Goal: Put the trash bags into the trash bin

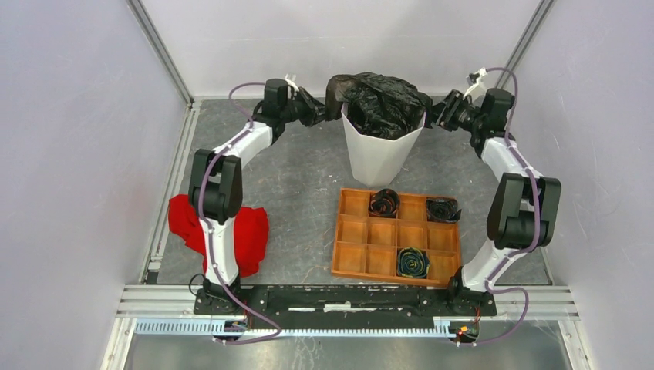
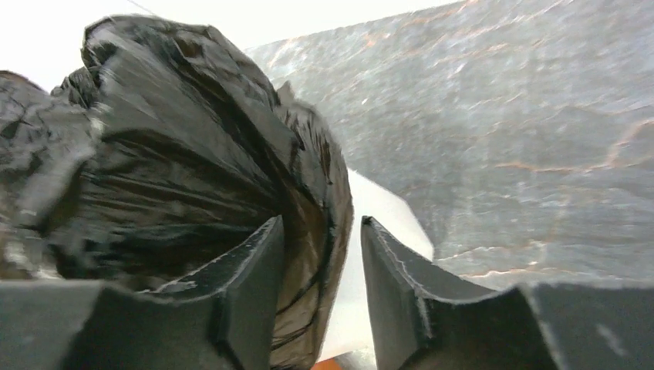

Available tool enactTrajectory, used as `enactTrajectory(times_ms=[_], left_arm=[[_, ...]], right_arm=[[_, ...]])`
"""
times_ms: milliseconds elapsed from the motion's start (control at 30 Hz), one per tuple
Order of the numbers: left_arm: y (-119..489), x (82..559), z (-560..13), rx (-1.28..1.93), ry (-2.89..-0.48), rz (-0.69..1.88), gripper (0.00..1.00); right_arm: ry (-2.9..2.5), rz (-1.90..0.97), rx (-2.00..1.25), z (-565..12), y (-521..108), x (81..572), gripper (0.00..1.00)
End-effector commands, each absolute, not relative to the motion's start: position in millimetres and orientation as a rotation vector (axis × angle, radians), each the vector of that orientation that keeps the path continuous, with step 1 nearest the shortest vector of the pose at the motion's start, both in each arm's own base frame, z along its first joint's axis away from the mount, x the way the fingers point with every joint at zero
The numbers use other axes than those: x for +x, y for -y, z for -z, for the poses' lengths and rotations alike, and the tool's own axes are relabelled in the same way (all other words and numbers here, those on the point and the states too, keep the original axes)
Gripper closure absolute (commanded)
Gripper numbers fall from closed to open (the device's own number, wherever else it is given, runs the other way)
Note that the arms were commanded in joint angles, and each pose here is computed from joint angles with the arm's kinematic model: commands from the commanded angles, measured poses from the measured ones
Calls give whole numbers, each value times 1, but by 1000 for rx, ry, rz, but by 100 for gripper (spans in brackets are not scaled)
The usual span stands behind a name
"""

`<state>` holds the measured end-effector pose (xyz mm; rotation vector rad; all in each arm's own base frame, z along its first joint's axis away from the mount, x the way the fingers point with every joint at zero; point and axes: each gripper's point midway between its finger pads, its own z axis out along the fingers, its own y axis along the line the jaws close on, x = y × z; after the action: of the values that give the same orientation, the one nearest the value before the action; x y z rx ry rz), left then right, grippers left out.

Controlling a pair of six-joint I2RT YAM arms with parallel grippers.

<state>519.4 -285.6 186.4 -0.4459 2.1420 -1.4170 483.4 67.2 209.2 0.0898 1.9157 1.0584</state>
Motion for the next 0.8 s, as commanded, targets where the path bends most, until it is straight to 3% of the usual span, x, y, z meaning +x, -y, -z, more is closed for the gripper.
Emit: enactTrajectory(times_ms=[0,133,333,433,600,767], left_arm=[[269,503,-253,-272,-2046,1307,85],[252,489,-245,-271,-2118,1165,65],[212,473,-260,-212,-2127,882,30],[194,465,-277,-225,-2086,808,22],[198,446,-318,-191,-1966,904,11],[198,431,-341,-199,-1937,951,2]], right_arm=[[-1908,-715,12,-260,-38,480,46],[-1959,-423,124,-269,3,466,28],[-1888,-241,68,-311,18,440,17],[-1766,-277,-214,-341,-19,432,17],[-1555,-133,-703,-368,-112,419,16],[-1346,42,-900,-387,-155,417,20]])
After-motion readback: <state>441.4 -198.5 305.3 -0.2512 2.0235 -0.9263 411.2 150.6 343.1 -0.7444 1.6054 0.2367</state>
